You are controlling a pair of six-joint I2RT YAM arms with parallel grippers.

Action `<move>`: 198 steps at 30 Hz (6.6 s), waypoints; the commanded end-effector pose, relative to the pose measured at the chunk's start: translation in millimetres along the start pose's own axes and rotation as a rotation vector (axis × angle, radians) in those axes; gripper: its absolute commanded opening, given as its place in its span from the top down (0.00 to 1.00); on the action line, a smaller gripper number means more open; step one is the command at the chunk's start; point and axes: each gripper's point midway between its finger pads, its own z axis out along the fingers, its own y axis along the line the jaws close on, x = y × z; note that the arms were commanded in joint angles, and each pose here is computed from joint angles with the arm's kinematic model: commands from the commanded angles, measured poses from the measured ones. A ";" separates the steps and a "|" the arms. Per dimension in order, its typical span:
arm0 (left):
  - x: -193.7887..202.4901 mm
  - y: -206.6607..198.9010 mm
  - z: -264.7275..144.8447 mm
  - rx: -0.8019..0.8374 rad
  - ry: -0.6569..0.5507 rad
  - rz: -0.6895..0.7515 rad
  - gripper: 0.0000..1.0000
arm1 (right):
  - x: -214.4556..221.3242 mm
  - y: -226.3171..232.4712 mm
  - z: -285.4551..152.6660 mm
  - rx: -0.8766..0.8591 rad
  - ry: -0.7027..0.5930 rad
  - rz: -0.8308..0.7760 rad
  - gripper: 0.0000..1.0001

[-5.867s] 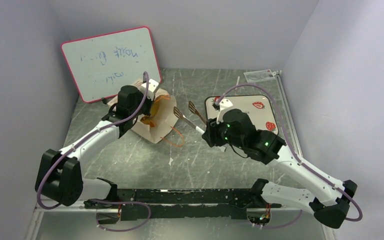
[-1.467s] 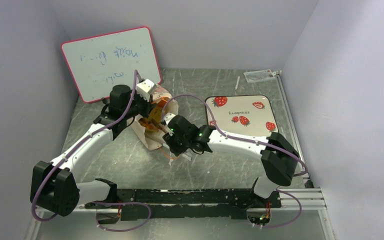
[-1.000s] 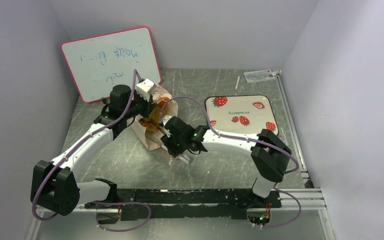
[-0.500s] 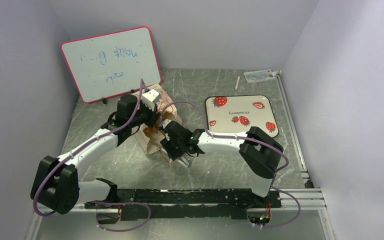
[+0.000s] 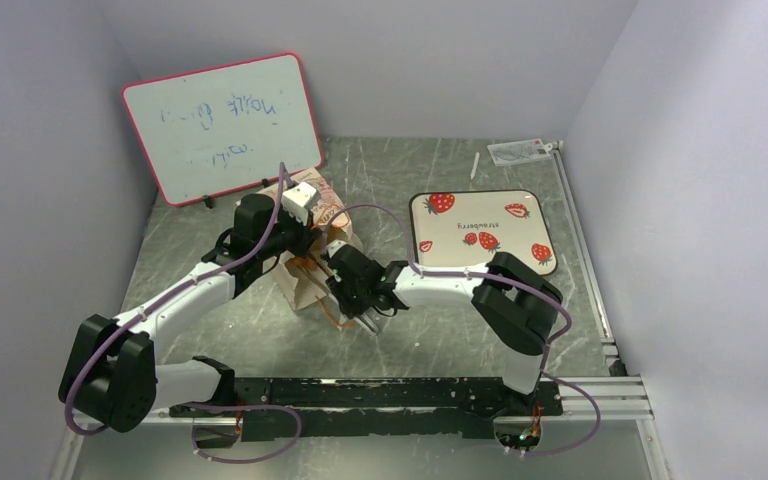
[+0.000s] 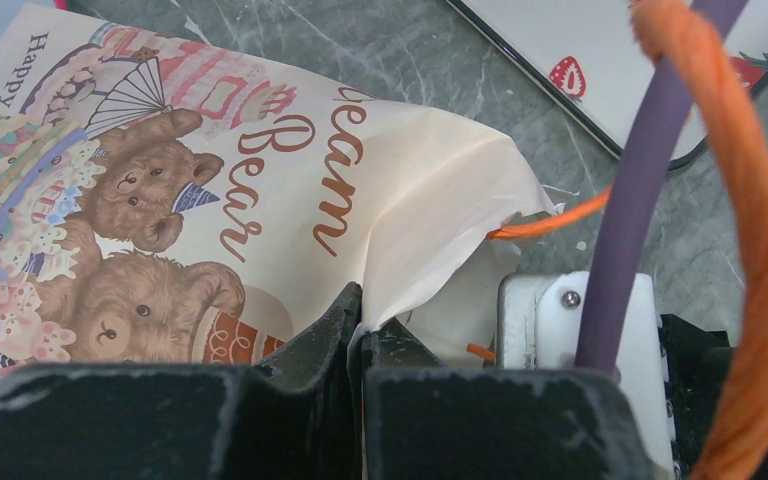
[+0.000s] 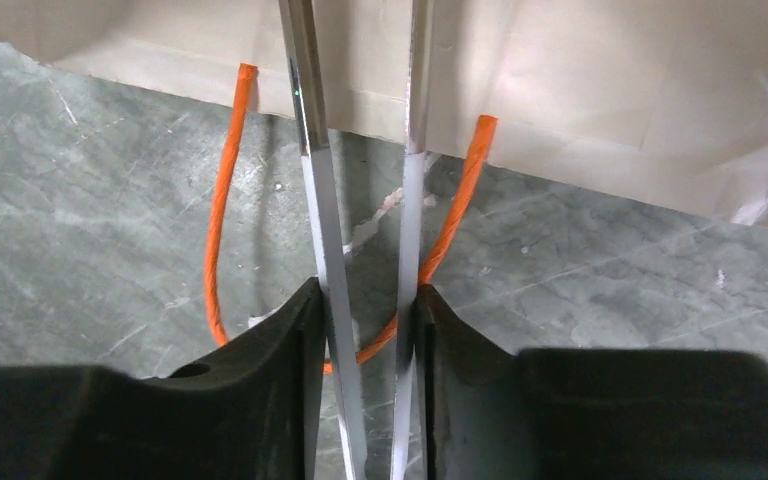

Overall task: Take the fake bread out of the paper bag
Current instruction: Take out the fake bread from the paper bag, then place the fake bread in the container.

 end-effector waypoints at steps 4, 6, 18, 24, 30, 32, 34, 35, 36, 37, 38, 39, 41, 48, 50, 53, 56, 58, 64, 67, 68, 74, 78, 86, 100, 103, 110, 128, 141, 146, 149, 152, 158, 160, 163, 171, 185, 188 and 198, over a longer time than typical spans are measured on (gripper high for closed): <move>-21.1 -0.6 -3.1 -0.008 -0.069 0.011 0.93 | -2.8 -14.4 -5.3 0.076 -0.016 0.015 0.83; -24.7 1.7 -3.7 -0.020 -0.076 0.014 0.93 | -9.3 -16.0 -15.8 0.087 -0.033 0.015 0.88; -51.2 25.5 -3.8 -0.164 -0.132 -0.065 0.93 | -24.6 -14.4 -72.0 0.076 -0.061 0.011 0.92; -64.8 33.3 -4.0 -0.215 -0.183 -0.144 0.93 | -11.8 -9.7 -86.1 0.037 -0.013 -0.007 0.93; -69.0 34.2 -0.9 -0.220 -0.183 -0.174 0.93 | 3.4 -7.0 -90.8 0.020 0.021 -0.015 0.93; -67.8 34.8 -1.5 -0.225 -0.181 -0.180 0.93 | 4.7 -6.0 -94.2 0.019 0.023 -0.016 0.93; -66.9 36.1 -2.1 -0.234 -0.181 -0.189 0.93 | 7.5 -3.3 -97.1 0.010 0.031 -0.019 0.92; -66.7 36.3 -2.4 -0.236 -0.181 -0.193 0.93 | 8.6 -1.6 -98.2 0.006 0.036 -0.022 0.92; -66.2 36.7 -2.5 -0.239 -0.180 -0.194 0.93 | 10.4 -0.4 -99.6 0.004 0.042 -0.025 0.92; -66.2 37.0 -2.8 -0.241 -0.182 -0.196 0.93 | 12.0 1.1 -100.6 0.003 0.048 -0.029 0.93; -65.6 37.5 -2.6 -0.244 -0.181 -0.198 0.93 | 12.9 2.7 -102.0 0.001 0.051 -0.032 0.92; -65.7 38.8 -2.8 -0.251 -0.181 -0.200 0.93 | 14.0 5.0 -103.7 -0.002 0.054 -0.037 0.93; -65.9 40.5 -2.7 -0.261 -0.177 -0.199 0.93 | 15.2 8.6 -107.4 -0.007 0.059 -0.042 0.93; -67.2 47.0 -4.9 -0.300 -0.183 -0.200 0.93 | 23.2 14.6 -119.7 -0.011 0.080 -0.042 0.93; -65.4 47.4 -4.2 -0.301 -0.175 -0.200 0.93 | 24.3 12.4 -122.1 0.001 0.081 -0.037 0.93; -64.2 49.0 -6.2 -0.313 -0.173 -0.198 0.93 | 23.3 10.8 -129.6 0.009 0.080 -0.029 0.93; -62.6 50.1 -9.2 -0.323 -0.171 -0.191 0.93 | 19.1 9.0 -139.4 0.020 0.066 -0.016 0.93; -62.6 51.2 -11.4 -0.331 -0.172 -0.190 0.93 | 18.0 7.4 -143.9 0.029 0.064 -0.009 0.93; -59.2 51.5 -13.9 -0.336 -0.168 -0.192 0.93 | 20.2 5.1 -143.7 0.042 0.072 -0.003 0.93; -60.7 51.5 -17.3 -0.341 -0.176 -0.193 0.93 | 9.4 1.6 -149.6 0.072 0.039 0.011 0.93; -60.4 51.6 -17.9 -0.342 -0.174 -0.192 0.93 | 4.9 -2.0 -153.0 0.094 0.025 0.015 0.94; -63.4 55.3 -22.5 -0.367 -0.180 -0.192 0.93 | -17.4 -25.8 -178.5 0.230 -0.052 0.066 0.96; -66.7 58.7 -23.7 -0.388 -0.187 -0.201 0.93 | -23.2 -37.6 -195.7 0.306 -0.075 0.124 0.98; -70.8 70.7 -25.9 -0.448 -0.188 -0.229 0.93 | -10.8 -56.8 -220.7 0.411 -0.096 0.256 1.00; -79.2 69.8 -28.8 -0.426 -0.215 -0.237 0.93 | 25.6 -106.5 -210.9 0.606 -0.050 0.466 0.99; -81.0 67.6 -29.0 -0.415 -0.218 -0.235 0.93 | 26.4 -131.7 -202.2 0.654 -0.035 0.502 1.00; -87.8 65.6 -31.8 -0.405 -0.232 -0.229 0.93 | 27.0 -171.0 -176.6 0.761 0.074 0.438 1.00; -95.1 64.9 -34.3 -0.398 -0.256 -0.236 0.93 | 27.8 -203.5 -123.1 0.762 0.211 0.357 0.75; -92.6 62.9 -37.9 -0.392 -0.274 -0.264 0.93 | 36.1 -206.6 -122.9 0.707 0.236 0.407 0.57; -94.9 62.4 -40.2 -0.392 -0.280 -0.265 0.93 | 40.6 -202.0 -124.9 0.689 0.238 0.426 0.57; -95.4 62.5 -41.8 -0.395 -0.283 -0.266 0.93 | 45.4 -197.4 -127.4 0.673 0.237 0.443 0.57; -93.9 61.7 -41.2 -0.390 -0.280 -0.270 0.93 | 50.1 -192.0 -130.3 0.655 0.235 0.463 0.57; -94.0 61.0 -39.5 -0.385 -0.275 -0.272 0.93 | 54.9 -183.4 -138.4 0.636 0.225 0.491 0.57; -94.1 61.2 -38.7 -0.384 -0.273 -0.270 0.93 | 55.0 -180.7 -139.7 0.626 0.218 0.499 0.57; -93.7 60.5 -36.3 -0.378 -0.265 -0.271 0.93 | 58.6 -178.2 -136.6 0.616 0.228 0.499 0.57; -96.3 62.5 -36.5 -0.385 -0.259 -0.264 0.93 | 53.0 -177.0 -131.8 0.601 0.218 0.488 0.57; -94.9 59.8 -40.1 -0.379 -0.249 -0.270 0.93 | 50.3 -171.8 -135.1 0.577 0.216 0.491 0.58; -94.9 58.8 -39.0 -0.373 -0.240 -0.274 0.93 | 52.0 -167.2 -139.7 0.565 0.222 0.511 0.57; -97.0 57.4 -39.9 -0.367 -0.239 -0.277 0.93 | 56.6 -160.8 -158.4 0.554 0.201 0.552 0.57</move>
